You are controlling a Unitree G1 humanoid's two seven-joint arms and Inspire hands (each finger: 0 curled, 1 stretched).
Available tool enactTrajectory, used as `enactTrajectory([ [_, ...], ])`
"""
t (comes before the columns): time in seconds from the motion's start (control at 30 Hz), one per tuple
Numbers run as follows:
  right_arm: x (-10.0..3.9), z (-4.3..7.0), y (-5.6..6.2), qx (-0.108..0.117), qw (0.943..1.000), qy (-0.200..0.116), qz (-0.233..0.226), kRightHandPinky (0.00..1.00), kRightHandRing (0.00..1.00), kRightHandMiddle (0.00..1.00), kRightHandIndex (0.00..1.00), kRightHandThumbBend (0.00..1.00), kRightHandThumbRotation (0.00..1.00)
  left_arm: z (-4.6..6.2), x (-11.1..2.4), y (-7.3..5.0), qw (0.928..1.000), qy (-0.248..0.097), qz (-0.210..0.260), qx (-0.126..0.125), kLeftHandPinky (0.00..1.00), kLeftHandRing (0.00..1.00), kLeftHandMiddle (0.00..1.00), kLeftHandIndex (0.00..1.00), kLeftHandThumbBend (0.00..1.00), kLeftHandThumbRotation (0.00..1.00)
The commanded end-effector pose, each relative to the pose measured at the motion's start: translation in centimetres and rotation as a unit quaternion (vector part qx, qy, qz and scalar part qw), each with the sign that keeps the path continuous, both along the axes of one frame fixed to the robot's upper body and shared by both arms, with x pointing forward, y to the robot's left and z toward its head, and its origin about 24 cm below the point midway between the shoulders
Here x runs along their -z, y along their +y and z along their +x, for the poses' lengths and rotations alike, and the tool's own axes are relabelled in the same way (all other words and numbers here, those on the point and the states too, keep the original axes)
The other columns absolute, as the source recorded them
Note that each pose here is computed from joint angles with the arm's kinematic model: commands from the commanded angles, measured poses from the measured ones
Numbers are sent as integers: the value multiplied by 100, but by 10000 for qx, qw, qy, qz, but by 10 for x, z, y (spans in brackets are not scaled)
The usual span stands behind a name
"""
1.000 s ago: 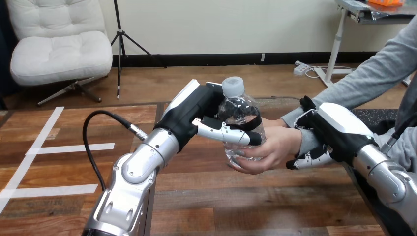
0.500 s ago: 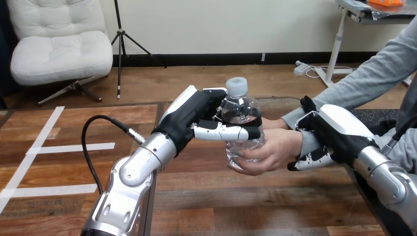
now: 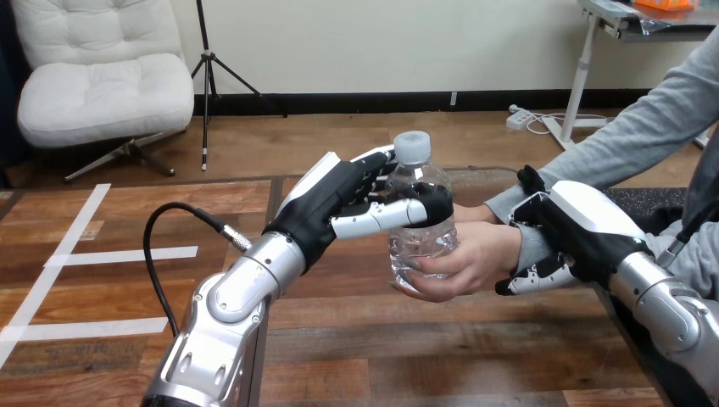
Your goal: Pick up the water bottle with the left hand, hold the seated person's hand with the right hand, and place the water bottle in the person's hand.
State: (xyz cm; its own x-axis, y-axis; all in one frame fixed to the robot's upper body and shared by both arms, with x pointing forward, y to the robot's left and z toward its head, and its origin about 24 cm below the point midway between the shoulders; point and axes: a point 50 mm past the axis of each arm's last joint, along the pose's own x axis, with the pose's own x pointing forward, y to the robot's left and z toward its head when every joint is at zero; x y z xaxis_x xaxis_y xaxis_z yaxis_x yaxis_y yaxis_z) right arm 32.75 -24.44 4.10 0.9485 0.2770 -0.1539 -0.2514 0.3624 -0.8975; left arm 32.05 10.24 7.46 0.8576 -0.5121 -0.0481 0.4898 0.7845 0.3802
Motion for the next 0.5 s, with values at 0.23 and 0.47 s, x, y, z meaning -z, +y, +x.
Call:
enactTrajectory([
  [0.23,-20,10,4,-27,9988,-444,204,22,26,32,33,75,0,13,-28,-3,9985,-540,-65,26,86,94,96,99,100,84],
  [0.47,-20,10,4,-22,9990,-403,188,22,27,32,33,73,0,13,-27,-2,9983,-590,-38,0,89,95,97,99,100,89],
])
